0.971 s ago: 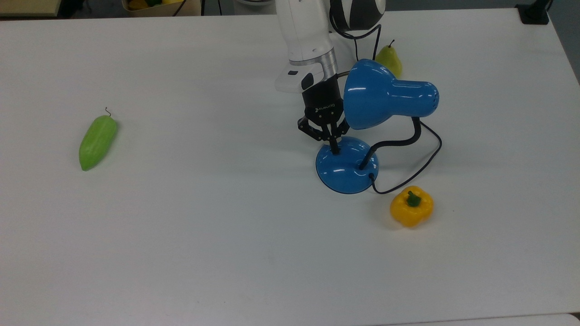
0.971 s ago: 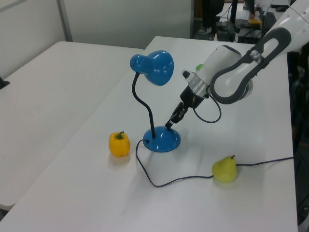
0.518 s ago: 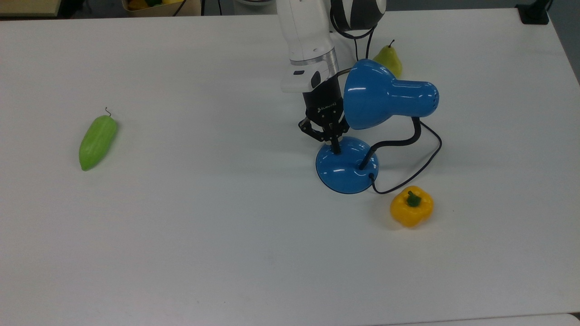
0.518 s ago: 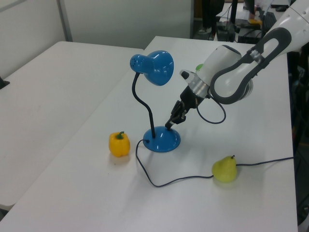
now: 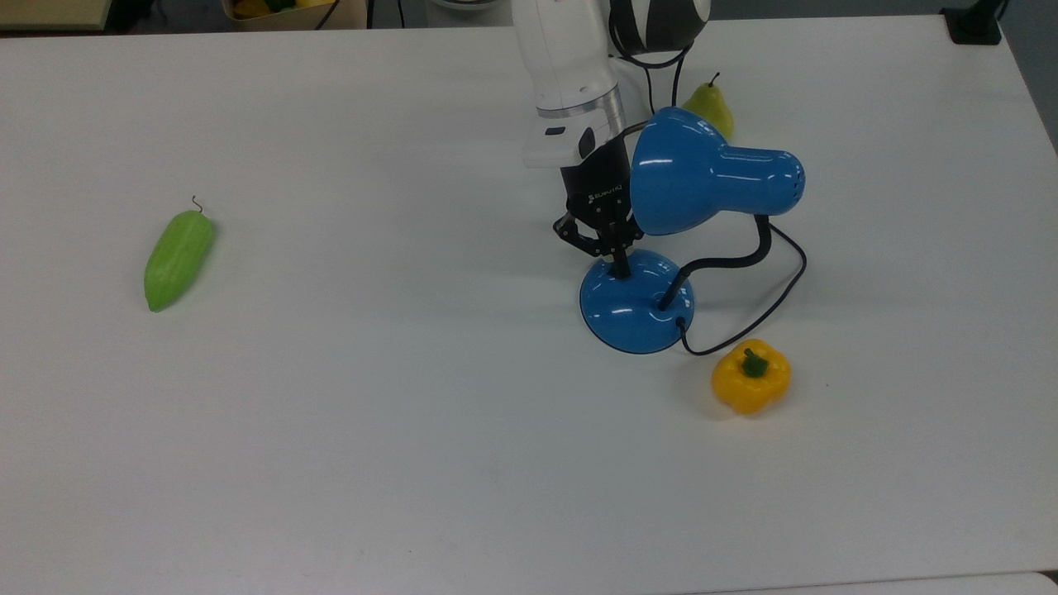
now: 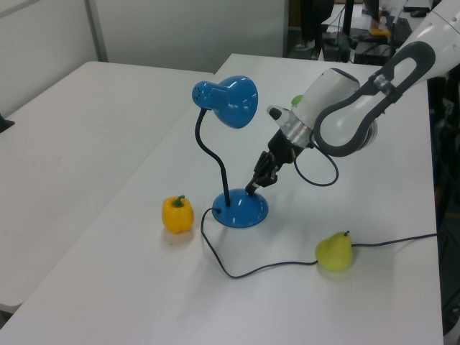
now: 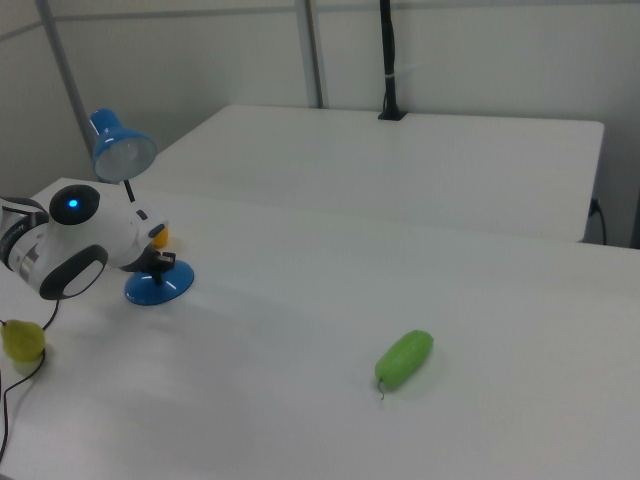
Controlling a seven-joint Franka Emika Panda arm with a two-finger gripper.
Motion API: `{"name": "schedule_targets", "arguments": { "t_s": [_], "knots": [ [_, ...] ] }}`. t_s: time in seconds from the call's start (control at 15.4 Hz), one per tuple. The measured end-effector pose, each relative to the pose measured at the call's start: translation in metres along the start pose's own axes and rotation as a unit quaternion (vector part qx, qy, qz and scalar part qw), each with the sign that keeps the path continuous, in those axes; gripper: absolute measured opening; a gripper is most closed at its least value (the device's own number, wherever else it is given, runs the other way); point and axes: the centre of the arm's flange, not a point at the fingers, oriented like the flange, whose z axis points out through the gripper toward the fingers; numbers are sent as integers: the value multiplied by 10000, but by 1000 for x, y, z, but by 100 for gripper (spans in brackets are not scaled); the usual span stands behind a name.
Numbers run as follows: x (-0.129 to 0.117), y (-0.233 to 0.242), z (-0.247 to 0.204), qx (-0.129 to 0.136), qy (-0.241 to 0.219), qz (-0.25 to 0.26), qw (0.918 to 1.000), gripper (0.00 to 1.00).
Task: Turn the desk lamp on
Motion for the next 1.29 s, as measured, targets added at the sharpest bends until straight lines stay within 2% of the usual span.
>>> {"name": "schedule_targets", "arguments": {
  "t_s": [0.91, 1.29],
  "knots": [
    [7, -6, -3, 39, 73, -32, 10000, 1],
    [2, -3, 2, 30, 17, 0, 10000, 1]
  ]
}}
